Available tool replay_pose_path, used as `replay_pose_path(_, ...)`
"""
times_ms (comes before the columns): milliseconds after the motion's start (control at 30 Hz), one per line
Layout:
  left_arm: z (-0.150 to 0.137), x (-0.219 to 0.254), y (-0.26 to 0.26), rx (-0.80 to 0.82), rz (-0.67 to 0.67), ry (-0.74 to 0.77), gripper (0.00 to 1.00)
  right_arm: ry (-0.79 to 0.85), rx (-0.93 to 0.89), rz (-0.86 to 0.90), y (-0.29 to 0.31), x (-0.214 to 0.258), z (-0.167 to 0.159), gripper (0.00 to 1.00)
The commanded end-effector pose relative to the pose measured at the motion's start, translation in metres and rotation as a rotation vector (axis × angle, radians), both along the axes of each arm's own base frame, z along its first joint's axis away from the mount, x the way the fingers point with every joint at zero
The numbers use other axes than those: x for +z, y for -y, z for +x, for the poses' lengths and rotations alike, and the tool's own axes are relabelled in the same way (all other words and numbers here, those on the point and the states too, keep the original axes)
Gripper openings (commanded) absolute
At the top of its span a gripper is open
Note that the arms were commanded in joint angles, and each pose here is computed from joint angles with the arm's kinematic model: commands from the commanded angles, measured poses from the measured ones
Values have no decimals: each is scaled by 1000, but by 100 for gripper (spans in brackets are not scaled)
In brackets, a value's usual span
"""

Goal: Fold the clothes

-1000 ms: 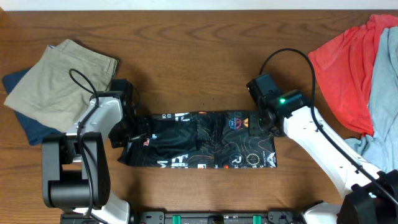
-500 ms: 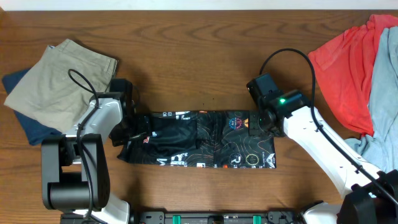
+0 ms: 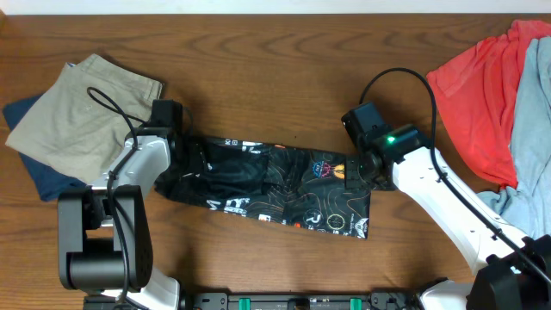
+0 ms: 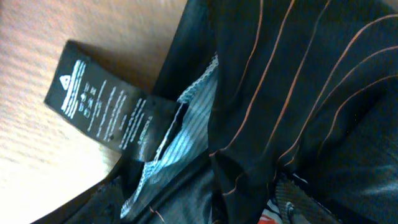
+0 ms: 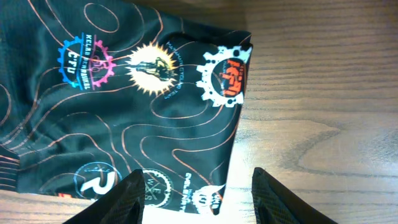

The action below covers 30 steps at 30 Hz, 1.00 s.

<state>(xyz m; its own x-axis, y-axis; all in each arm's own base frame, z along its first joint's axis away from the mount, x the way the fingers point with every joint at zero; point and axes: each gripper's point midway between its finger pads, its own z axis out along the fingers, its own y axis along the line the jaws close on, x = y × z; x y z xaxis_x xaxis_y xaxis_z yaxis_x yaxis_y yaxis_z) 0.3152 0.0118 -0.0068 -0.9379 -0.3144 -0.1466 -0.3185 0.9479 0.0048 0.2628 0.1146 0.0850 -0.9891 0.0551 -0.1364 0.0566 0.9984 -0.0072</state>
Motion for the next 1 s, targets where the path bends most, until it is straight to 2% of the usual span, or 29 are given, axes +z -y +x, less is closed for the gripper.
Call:
replay_pose_path(0, -34, -37, -28, 35, 153, -140, 79, 18, 3, -13, 4, 4, 5, 53)
replay_pose_path(367, -15, -25, -28, 8, 156, -68, 78, 24, 1, -26, 7, 4, 6, 54)
replay_pose_path(500, -21, -29, -25, 13, 140, -85, 64, 21, 1, -28, 7, 4, 5, 54)
replay_pose_path(600, -29, -33, -19, 8, 103, -107, 58, 21, 1, -28, 7, 4, 5, 54)
replay_pose_path(800, -42, -36, -5, 5, 21, -156, 26, 16, 1, -34, 8, 4, 4, 54)
replay_pose_path(967, -48, -35, -4, 4, 14, -185, 12, 13, 1, -36, 9, 4, 3, 54)
